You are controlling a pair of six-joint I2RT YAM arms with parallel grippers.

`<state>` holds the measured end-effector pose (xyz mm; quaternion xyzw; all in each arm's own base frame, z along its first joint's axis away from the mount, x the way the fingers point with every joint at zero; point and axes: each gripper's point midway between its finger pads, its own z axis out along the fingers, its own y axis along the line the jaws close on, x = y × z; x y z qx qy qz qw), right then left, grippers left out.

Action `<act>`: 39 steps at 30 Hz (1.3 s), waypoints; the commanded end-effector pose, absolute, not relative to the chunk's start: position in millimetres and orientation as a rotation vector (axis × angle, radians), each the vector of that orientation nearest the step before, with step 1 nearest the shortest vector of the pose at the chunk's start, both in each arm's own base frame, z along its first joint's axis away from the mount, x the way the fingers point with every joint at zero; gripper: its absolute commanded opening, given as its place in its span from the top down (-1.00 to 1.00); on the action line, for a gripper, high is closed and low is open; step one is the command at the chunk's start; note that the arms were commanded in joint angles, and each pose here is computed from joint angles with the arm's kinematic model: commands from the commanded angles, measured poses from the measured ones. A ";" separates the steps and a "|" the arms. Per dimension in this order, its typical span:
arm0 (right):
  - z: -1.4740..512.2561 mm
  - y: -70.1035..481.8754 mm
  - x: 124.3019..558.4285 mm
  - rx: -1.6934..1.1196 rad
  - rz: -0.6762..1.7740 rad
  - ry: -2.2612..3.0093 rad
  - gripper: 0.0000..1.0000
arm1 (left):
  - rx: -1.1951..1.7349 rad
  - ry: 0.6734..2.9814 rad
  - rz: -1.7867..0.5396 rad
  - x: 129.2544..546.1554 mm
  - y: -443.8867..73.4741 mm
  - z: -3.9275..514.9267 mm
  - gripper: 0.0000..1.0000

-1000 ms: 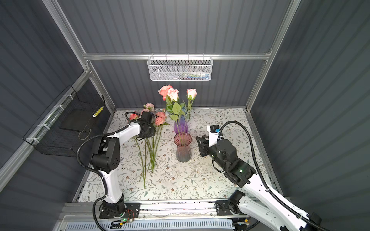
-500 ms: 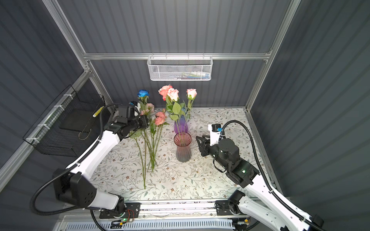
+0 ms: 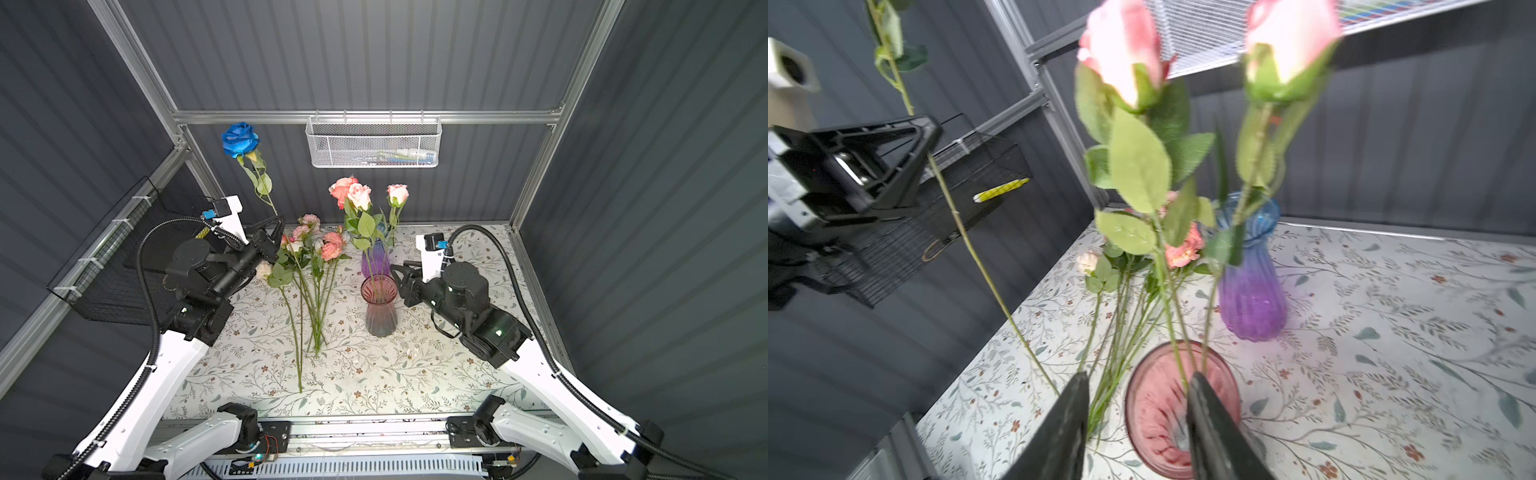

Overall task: Arrange the flowers into the vase
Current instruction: 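Lift the blue rose upright with the left gripper while the right gripper approaches, then close the right gripper on the blue rose stem below the left gripper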

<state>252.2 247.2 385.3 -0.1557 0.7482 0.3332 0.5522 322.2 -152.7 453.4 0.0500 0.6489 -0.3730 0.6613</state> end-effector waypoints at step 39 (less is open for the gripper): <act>390.0 423.4 257.3 -0.700 0.866 1.815 0.95 | 0.159 1.438 -0.876 252.9 -149.8 451.1 -0.96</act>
